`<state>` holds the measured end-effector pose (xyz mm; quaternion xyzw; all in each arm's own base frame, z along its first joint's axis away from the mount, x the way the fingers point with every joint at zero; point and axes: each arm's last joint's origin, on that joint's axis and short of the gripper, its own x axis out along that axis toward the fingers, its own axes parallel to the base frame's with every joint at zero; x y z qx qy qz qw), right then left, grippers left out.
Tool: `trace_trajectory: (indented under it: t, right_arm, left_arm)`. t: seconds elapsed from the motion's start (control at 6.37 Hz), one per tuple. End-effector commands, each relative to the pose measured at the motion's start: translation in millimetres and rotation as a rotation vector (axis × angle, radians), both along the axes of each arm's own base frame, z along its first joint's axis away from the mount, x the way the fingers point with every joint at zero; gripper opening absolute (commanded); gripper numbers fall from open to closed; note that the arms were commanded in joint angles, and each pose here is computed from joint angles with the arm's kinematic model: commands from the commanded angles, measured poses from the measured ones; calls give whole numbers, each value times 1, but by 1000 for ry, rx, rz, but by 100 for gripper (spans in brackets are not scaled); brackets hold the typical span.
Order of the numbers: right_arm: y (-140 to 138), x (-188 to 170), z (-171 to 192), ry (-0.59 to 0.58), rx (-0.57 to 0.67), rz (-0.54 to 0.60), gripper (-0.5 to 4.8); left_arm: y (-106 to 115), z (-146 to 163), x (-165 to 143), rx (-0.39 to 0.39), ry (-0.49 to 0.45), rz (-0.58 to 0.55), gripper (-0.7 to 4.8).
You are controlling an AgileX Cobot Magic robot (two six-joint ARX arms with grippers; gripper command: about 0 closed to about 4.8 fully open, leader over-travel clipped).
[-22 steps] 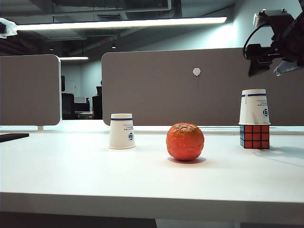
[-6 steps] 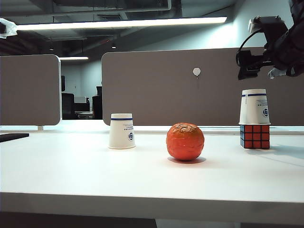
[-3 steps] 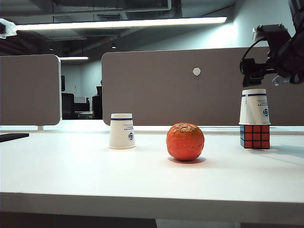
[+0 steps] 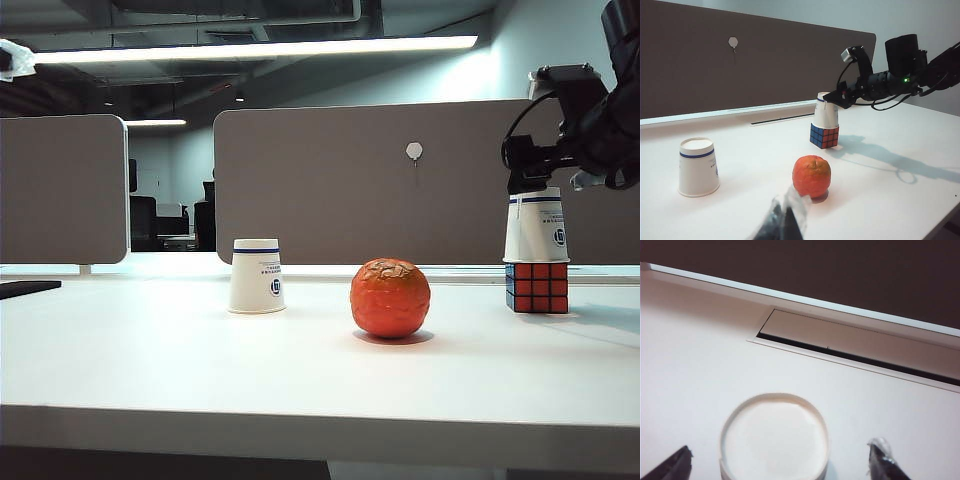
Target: Carefully pick up the cup on the right and stack it on top of the cup on the left.
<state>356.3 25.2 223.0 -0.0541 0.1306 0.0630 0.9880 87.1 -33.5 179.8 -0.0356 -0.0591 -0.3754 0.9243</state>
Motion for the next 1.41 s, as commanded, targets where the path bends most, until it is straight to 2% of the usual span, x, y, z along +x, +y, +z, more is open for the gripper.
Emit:
trace_trajectory:
  t: [0.16, 0.79, 0.94, 1.41]
  right_arm:
    - [0, 7, 2, -41, 1, 1, 479]
    - [-2, 17, 15, -78, 2, -10, 479]
    - [-7, 21, 5, -45, 1, -21, 479]
    - [-7, 21, 4, -40, 5, -2, 479]
  left_arm:
    - [0, 2, 0, -3, -16, 3, -5]
    - [0, 2, 0, -4, -15, 3, -5]
    - [0, 2, 0, -3, -16, 2, -5]
    - [0, 2, 0, -3, -15, 3, -5]
